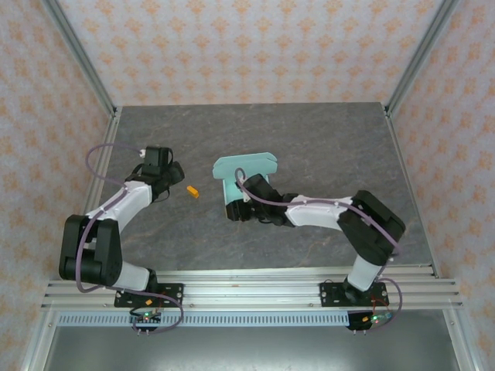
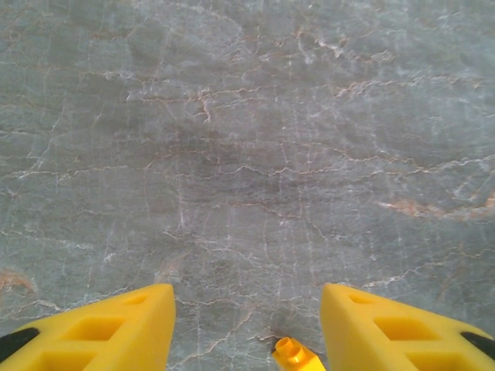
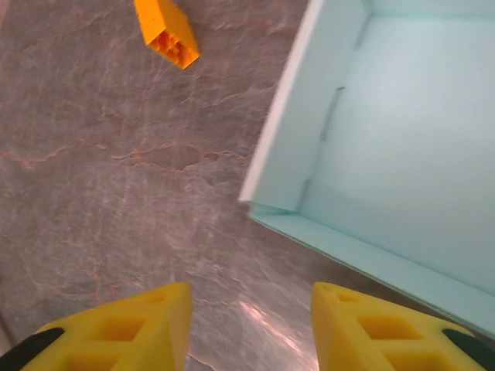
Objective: Fold the paper box
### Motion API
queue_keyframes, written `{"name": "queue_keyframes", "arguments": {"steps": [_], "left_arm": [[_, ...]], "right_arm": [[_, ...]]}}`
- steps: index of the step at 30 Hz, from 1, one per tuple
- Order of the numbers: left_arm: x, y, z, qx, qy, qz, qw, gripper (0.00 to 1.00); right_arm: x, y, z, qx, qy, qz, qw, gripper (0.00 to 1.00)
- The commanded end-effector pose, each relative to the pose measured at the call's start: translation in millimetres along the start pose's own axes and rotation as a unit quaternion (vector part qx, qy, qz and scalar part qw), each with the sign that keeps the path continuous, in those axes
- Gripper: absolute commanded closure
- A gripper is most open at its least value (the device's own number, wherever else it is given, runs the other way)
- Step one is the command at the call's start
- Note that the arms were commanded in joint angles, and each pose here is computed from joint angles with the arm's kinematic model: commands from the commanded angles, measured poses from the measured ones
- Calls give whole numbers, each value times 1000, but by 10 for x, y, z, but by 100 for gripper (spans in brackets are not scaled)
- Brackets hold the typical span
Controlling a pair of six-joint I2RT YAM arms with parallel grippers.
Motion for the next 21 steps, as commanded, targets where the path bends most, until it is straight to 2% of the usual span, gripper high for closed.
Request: {"name": "queue_keyframes", "arguments": {"steps": [1,5,8,13,21], "left_arm": [[78,5,-68,10,-28,-14,999,47],[136,-108,-21,3,-23,-11,1000,47],[155,-180,24,0,-19,-10,1000,47],[181,-197,27,-2,-22,-10,1000,47],[206,-191,14,-8,-25,-11,1000,47]], "right_arm": [[416,89,-160,34,-71,-44,996,54],[734,163,-476,1,-134,-68,989,54],[841,235,-698,-44,-154,-90,983,57],[758,364,-876,-90,-163,-107,977,63],[576,457,-1063,-78,-234,-102,964,69]]}}
Point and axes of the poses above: each hand's point on the last joint's axis, 136 mm out from that joint toward the fingers, its own x axis back along the fingers, its own z axis along the line the jaws close on, y = z × x, the point moved 3 cm from there along x, back along the fingers, and after that the axes turned 8 degrees about -x, right-handed, at the moved point
